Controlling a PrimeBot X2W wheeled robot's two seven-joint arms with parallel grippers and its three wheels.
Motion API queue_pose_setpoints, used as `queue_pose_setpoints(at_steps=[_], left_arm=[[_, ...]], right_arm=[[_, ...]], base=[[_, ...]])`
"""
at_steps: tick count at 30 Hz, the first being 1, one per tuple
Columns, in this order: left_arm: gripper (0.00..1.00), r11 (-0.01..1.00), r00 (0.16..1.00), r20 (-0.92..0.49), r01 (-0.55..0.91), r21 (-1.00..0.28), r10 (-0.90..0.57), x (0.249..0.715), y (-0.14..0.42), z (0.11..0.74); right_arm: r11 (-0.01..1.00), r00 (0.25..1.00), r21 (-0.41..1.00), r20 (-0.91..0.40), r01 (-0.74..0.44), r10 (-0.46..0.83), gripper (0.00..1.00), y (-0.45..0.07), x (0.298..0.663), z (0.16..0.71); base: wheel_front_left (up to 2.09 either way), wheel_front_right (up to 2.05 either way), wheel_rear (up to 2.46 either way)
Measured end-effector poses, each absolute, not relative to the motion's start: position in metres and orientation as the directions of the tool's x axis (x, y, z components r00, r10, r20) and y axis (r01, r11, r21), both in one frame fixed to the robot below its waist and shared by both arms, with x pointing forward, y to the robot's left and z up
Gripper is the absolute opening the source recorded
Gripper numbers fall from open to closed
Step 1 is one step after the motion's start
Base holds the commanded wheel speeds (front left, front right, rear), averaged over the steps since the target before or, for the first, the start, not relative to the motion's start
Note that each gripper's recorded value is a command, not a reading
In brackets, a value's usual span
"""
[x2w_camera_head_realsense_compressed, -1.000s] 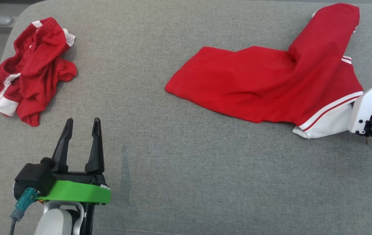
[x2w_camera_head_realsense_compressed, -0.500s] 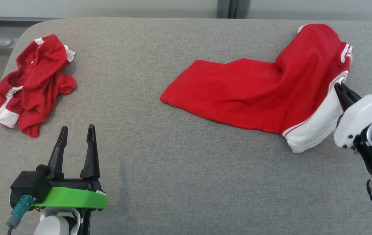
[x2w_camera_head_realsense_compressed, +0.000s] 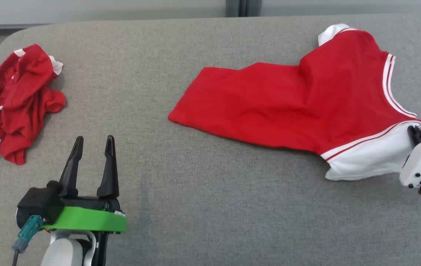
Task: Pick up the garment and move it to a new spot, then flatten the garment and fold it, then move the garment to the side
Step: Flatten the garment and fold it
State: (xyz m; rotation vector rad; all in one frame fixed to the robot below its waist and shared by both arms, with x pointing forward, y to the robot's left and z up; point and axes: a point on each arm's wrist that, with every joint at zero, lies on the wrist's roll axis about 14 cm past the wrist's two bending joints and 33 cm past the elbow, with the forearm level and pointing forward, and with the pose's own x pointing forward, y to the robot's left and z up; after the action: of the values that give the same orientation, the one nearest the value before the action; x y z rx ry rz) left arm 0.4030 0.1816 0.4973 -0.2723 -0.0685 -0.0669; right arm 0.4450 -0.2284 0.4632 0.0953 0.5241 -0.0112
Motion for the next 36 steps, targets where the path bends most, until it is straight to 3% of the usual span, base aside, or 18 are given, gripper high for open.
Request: queue_pose_setpoints(at_steps=[11, 12, 17, 24, 36], left_arm=[[1.00, 0.968, 0.999, 0.039, 0.029, -0.248, -0.020, 0.406, 0.198, 0.485], [1.00, 0.969, 0.999, 0.035, 0.022, -0.247, -0.013, 0.405, 0.200, 0.484], [1.00, 0.970, 0.999, 0.025, -0.013, -0.241, 0.020, 0.398, 0.210, 0.482], [1.00, 0.968, 0.998, 0.036, -0.035, -0.247, 0.045, 0.386, 0.216, 0.488], [1.00, 0.964, 0.996, 0.091, 0.012, -0.266, 0.012, 0.382, 0.202, 0.505]], right_arm=[[0.999, 0.883, -0.038, -0.468, 0.026, -0.041, 0.00, -0.242, 0.508, 0.425], [0.999, 0.884, -0.042, -0.465, 0.027, -0.044, 1.00, -0.242, 0.512, 0.422], [1.000, 0.887, -0.023, -0.461, 0.013, -0.022, 1.00, -0.228, 0.523, 0.410], [1.000, 0.930, -0.024, -0.369, 0.002, -0.011, 1.00, -0.222, 0.521, 0.443], [0.995, 0.999, -0.091, -0.010, -0.038, 0.037, 1.00, -0.209, 0.466, 0.537]], base=[[0.00, 0.00, 0.00], [0.00, 0.00, 0.00], [0.00, 0.00, 0.00], [0.00, 0.00, 0.00], [0.00, 0.00, 0.00]])
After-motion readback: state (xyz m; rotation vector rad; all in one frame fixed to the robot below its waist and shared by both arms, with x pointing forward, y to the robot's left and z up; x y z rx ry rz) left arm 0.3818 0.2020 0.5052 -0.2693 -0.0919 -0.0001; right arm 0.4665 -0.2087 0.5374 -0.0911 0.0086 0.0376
